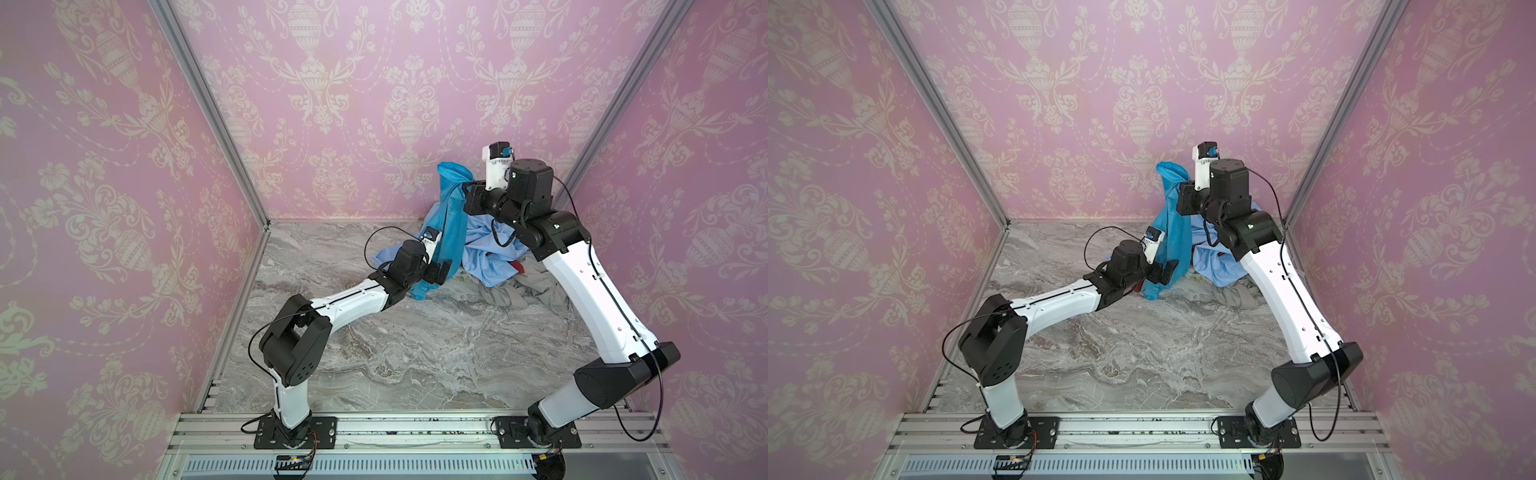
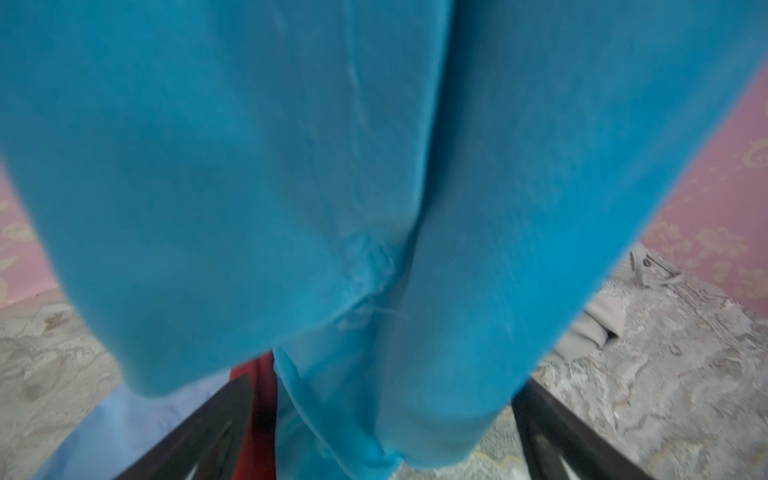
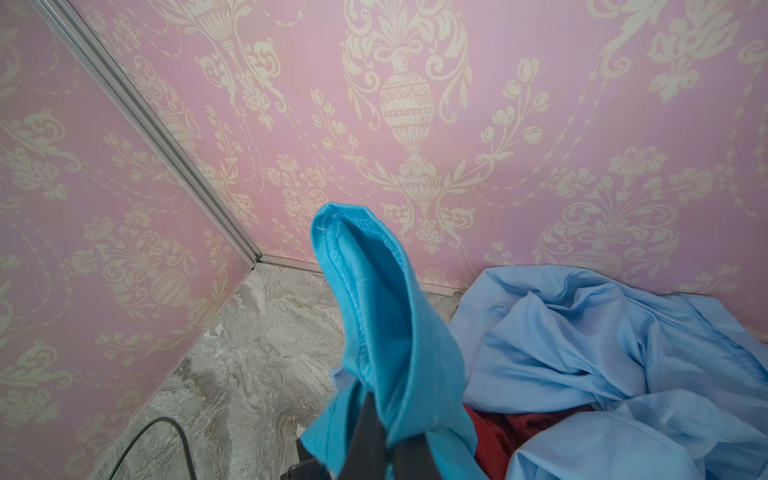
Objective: Pick out a specific cloth from the pile
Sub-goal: 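Raise the teal cloth with the right gripper while the left gripper reaches toward it, then grasp the teal cloth with the left gripper and release it from the right gripper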
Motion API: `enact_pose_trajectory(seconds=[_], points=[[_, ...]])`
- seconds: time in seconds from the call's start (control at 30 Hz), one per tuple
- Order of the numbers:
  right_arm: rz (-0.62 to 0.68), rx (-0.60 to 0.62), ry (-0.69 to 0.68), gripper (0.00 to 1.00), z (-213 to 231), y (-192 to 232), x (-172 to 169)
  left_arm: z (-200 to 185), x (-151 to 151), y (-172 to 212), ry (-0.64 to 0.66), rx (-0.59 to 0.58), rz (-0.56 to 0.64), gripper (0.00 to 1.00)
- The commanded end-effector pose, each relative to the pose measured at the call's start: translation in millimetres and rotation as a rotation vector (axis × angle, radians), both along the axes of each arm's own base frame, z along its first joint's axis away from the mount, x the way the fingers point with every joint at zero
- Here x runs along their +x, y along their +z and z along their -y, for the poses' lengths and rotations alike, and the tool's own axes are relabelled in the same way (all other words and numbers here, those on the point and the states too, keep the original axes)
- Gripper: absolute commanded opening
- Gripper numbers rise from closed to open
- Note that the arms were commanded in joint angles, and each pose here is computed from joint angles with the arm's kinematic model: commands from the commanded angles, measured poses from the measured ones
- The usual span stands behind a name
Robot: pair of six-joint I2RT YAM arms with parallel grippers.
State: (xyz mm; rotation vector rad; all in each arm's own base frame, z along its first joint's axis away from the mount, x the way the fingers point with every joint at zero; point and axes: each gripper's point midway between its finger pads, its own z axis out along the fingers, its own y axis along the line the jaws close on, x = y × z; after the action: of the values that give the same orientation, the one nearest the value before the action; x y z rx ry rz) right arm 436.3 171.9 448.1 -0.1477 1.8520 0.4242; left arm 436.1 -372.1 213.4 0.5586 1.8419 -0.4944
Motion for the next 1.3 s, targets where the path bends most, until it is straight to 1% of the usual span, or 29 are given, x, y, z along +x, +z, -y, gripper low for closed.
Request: enact_pose_trajectory(seconds=[0.0, 0.13, 0.17, 0.2, 0.27, 0.33, 0.4, 0.47, 0.5, 0.67, 0.87, 1.1, 1.13, 1.17, 1.27], points=[[0.051, 0.037, 0.0, 0.0, 4.9, 20.7, -16.0, 9.2, 23.0, 16.0, 0.047, -0.007, 0.139, 0.99], [0.043, 0.034, -0.006, 0.0, 8.1, 17.6, -19.8, 19.7, 31.9, 29.3, 0.034, -0.051, 0.212, 0.97], [0.041, 0.036, -0.005, 0.0, 8.2, 16.4, -20.3, 21.4, 33.2, 33.5, 0.031, -0.063, 0.23, 0.95], [0.036, 0.038, -0.005, 0.0, 8.3, 14.3, -20.5, 23.8, 33.8, 37.7, 0.024, -0.069, 0.253, 0.89], [0.028, 0.049, -0.005, 0.0, 9.5, 10.7, -20.0, 28.2, 33.1, 47.8, 0.001, -0.091, 0.295, 0.75], [0.018, 0.068, -0.008, 0.0, 12.0, 7.0, -18.5, 34.2, 28.2, 58.3, -0.042, -0.115, 0.332, 0.53], [0.007, 0.1, -0.018, 0.0, 16.4, 2.9, -15.3, 38.6, 23.2, 66.1, -0.081, -0.133, 0.354, 0.36], [-0.004, 0.134, -0.024, 0.0, 20.8, -2.4, -11.5, 40.8, 19.3, 71.9, -0.105, -0.15, 0.362, 0.15], [-0.013, 0.142, -0.029, 0.0, 22.9, -7.1, -9.5, 40.1, 17.7, 75.0, -0.108, -0.162, 0.366, 0.0], [-0.055, 0.172, -0.072, 0.0, 40.0, -29.2, -0.8, 32.2, 10.5, 87.8, -0.106, -0.172, 0.365, 0.0], [-0.109, 0.196, -0.131, 0.0, 59.0, -65.3, 6.0, 18.0, 0.6, 114.0, -0.105, -0.197, 0.384, 0.0], [-0.191, 0.217, -0.118, 0.0, 55.5, -113.5, 5.9, 8.3, -5.5, 153.2, -0.108, -0.253, 0.386, 0.0], [-0.196, 0.217, -0.116, 0.02, 55.4, -117.7, 5.2, 8.5, -6.4, 158.0, -0.111, -0.259, 0.384, 0.0], [-0.202, 0.213, -0.117, 0.08, 55.7, -122.5, 4.0, 7.9, -6.1, 161.9, -0.109, -0.261, 0.381, 0.0], [-0.214, 0.199, -0.103, 0.3, 55.0, -134.3, 1.2, 5.3, -5.9, 174.4, -0.095, -0.271, 0.379, 0.0]])
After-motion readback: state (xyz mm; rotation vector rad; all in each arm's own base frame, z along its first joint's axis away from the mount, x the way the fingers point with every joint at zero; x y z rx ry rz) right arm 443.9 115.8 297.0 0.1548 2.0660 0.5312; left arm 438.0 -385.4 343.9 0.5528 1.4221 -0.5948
